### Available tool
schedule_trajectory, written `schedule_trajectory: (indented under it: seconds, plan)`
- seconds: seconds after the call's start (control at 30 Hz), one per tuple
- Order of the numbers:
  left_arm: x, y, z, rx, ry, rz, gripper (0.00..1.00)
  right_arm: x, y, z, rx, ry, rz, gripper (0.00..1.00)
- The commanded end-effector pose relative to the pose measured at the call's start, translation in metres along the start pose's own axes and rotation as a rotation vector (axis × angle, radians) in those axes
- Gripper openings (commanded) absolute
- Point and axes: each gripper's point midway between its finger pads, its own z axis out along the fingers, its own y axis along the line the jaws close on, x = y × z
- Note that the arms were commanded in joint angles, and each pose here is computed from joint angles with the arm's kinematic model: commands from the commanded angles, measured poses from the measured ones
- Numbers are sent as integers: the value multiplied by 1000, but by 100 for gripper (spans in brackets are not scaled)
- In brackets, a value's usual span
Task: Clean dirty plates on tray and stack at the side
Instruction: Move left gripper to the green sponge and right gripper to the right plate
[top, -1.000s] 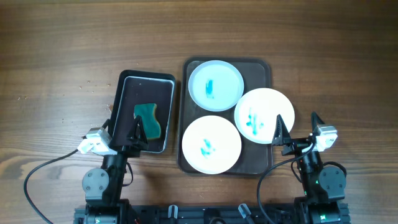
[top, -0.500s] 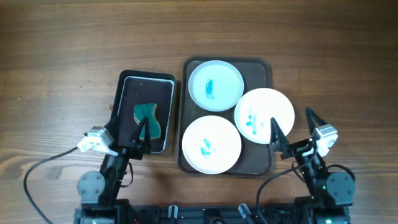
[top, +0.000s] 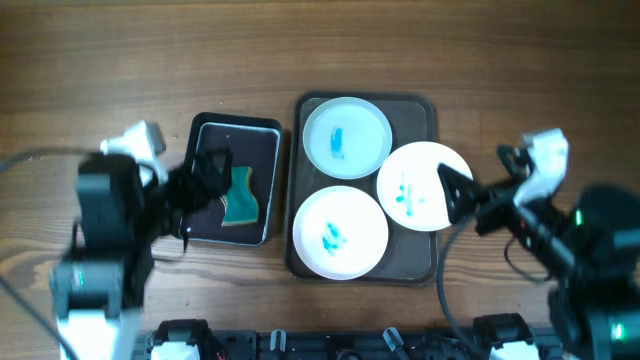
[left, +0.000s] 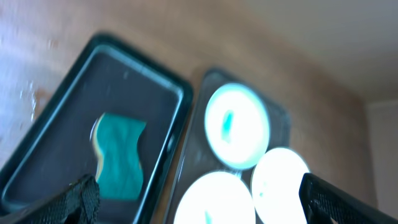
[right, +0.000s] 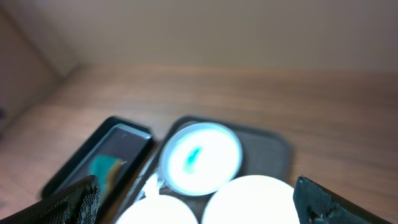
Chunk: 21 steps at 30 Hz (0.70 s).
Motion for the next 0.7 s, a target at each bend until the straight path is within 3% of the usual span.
schedule_trajectory:
  seconds: [0.0,0.13,0.27,0.33,0.43,0.57,0.67]
  plan:
    - [-5,-3,18,-54,139,-44,100,15,27,21,-204,149,147,100]
    - [22,-10,36,0,330,-118,100,35,18,42,-193,268,258,100]
    - [41,16,58,-155,428,-112,98,64,10,53,-165,402,335,100]
    - [52,32,67,-274,470,-73,90,75,4,55,-126,448,354,100]
    - [65,55,81,-454,498,33,68,88,-5,54,-61,498,363,100]
    - [90,69,114,-556,557,145,55,95,-4,49,-50,531,377,100]
    - [108,91,133,-661,588,144,53,100,-4,47,-46,552,386,100]
